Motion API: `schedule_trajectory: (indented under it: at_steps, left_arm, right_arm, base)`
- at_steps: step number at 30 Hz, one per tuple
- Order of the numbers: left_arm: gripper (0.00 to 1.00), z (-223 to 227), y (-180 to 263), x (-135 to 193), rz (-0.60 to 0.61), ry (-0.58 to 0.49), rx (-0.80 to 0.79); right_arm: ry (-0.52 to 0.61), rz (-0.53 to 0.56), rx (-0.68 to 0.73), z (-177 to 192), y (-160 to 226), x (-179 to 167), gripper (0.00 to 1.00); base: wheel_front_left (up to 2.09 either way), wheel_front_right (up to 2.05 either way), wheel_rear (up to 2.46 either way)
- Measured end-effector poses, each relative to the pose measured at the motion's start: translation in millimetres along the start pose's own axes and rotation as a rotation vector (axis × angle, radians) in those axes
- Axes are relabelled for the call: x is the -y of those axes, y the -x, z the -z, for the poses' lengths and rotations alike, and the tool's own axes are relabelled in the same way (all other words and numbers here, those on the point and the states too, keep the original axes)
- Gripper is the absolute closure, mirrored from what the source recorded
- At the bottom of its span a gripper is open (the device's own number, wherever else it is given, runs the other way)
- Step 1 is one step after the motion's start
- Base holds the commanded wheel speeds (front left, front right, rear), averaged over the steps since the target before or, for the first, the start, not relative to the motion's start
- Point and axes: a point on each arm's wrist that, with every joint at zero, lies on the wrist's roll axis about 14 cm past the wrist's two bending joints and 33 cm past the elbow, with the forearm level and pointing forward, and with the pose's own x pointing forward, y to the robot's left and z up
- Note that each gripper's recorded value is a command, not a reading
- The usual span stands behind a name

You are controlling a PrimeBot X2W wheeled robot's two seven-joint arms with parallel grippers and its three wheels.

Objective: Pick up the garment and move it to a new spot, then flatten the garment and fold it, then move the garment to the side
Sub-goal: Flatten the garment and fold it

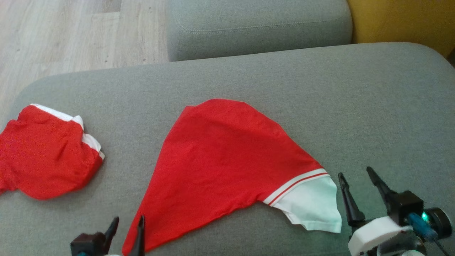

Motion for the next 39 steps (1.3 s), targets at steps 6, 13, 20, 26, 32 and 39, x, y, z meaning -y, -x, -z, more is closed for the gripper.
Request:
schedule_trajectory:
  at_steps: [6,13,20,26,32,39]
  left_arm:
    - [0.0,-21,-6,-1,-0.006,-0.027,0.132]
    - [0.0,-37,-9,-7,-0.022,-0.05,0.229]
    - [0.0,-49,-8,-11,-0.043,-0.054,0.276]
    - [0.0,-56,-7,-15,-0.055,-0.063,0.296]
    - [0.0,-54,-8,-12,-0.043,-0.066,0.292]
    - [0.0,-4,-8,-20,-0.063,-0.06,0.076]
  right_arm:
    - [0.015,0.01,0.148,-15,-2,3,0.0]
    - [0.009,0.006,0.177,-5,-2,-1,0.0]
    - [0.001,0.002,0.203,-13,-7,-3,0.0]
    - [-0.018,-0.008,0.197,-11,-7,-8,0.0]
    - [-0.019,-0.01,0.194,-10,-7,-8,0.0]
    - [-0.01,-0.043,0.129,11,-5,-20,0.0]
  base:
    - [0.0,0.0,0.0]
    - [0.0,0.0,0.0]
    - [0.0,0.0,0.0]
    - [0.0,0.0,0.0]
    - [0.0,0.0,0.0]
    - [0.0,0.0,0.0]
